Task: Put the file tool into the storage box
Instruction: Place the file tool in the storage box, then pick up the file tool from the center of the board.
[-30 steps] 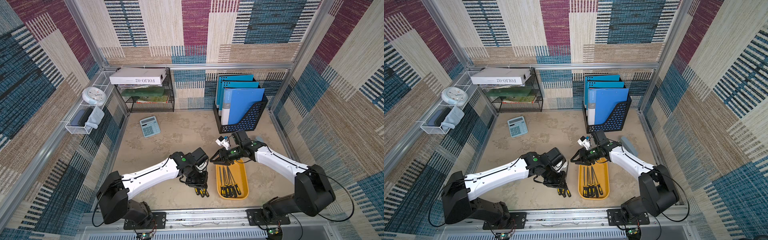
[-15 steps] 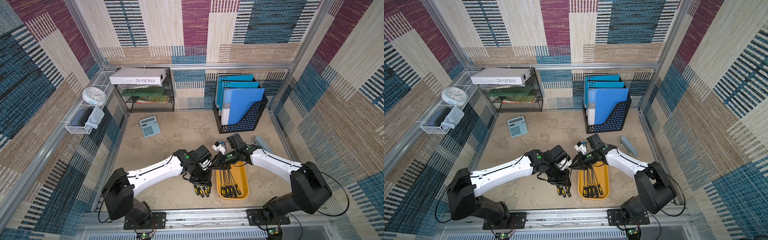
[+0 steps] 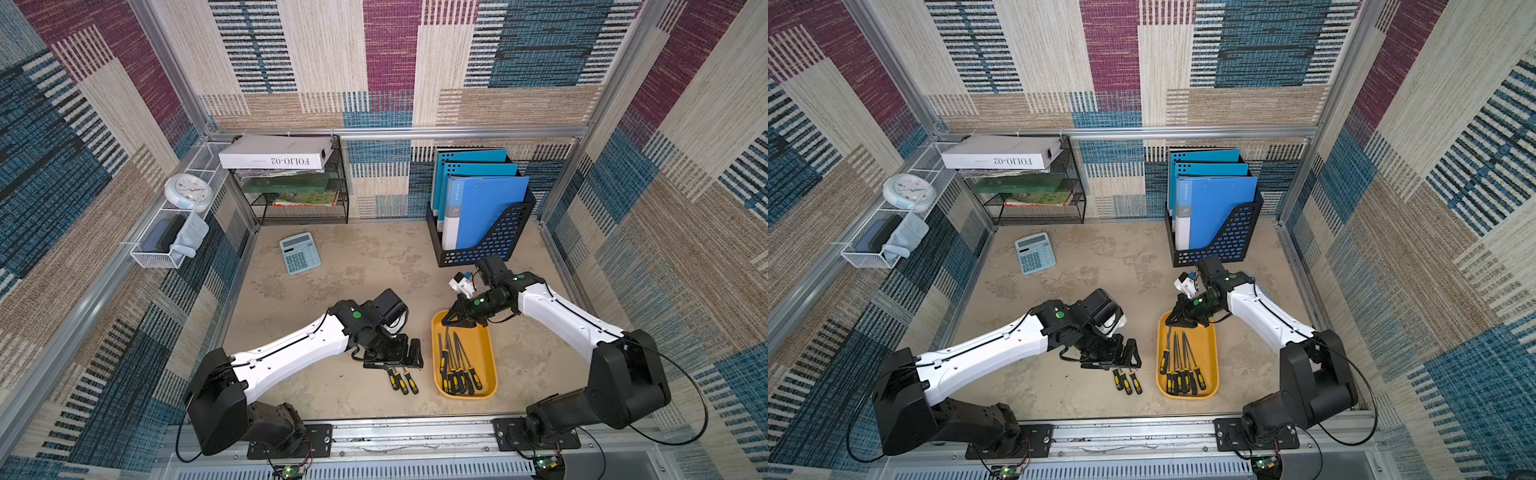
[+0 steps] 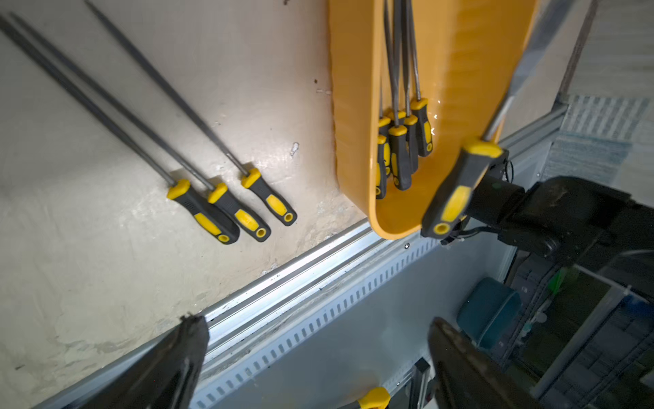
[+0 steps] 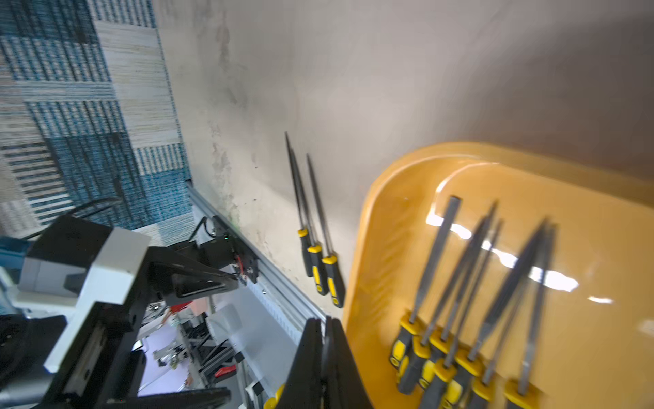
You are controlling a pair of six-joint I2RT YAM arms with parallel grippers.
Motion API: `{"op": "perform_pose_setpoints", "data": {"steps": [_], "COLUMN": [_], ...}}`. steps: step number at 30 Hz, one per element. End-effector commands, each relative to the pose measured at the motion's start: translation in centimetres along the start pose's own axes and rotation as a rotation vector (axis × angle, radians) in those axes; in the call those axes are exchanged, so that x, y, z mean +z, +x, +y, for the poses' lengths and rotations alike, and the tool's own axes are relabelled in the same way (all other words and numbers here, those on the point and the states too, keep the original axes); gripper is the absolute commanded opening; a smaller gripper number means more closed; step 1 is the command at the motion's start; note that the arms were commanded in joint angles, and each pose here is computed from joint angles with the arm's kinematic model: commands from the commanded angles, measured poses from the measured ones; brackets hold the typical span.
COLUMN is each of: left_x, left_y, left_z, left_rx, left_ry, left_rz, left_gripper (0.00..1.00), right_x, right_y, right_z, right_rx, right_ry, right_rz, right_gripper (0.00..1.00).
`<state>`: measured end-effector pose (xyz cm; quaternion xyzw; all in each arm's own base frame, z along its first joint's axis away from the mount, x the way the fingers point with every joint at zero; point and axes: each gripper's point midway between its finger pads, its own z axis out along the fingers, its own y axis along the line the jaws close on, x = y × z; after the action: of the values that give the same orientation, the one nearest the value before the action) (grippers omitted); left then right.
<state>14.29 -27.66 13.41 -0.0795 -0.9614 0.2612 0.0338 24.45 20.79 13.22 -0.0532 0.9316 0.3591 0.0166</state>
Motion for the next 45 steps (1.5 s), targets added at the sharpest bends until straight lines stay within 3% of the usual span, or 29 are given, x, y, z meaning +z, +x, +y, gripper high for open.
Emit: {"op": "perform_pose_setpoints", "data": {"steps": [1,9,23,33,38,45], "left_x": [-0.1,0.4,2.3,3.9,4.8,6.3], "left_y": [0.1,0.1,0.5,0.9,1.4,1.3], "left_z": [1.7,3.5,5.6,6.5,7.3,7.8], "left_rx": [-0.052,-0.1,-0.195,-0.259,-0.29,-0.288], "left_ry": [-0.041,-0.082,-0.115,-0.152,-0.214,-0.304], "left_rz": [-0.011,-0.019,-0.018,0.018,0.041,0.058], "left_gripper": [1.0,1.0,0.97,0.9,0.76,0.68], "right_x": [-0.9,0.3,3.1,2.8,1.5,0.4], "right_y": [2.1,3.0,3.4,3.3,2.2,0.7], "right_z": [-4.1,-7.4,-8.2,-7.7,-6.8,-5.1], "right_rx": [-0.033,-0.035,-0.04,-0.051,-0.065,-0.088], "right_ry": [0.222,0.343,0.329,0.327,0.346,0.329], "right_rz": [0.099,0.168,0.196,0.169,0.122,0.075], "right_gripper": [0.0,0.0,0.02,0.35,0.38,0.37]}}
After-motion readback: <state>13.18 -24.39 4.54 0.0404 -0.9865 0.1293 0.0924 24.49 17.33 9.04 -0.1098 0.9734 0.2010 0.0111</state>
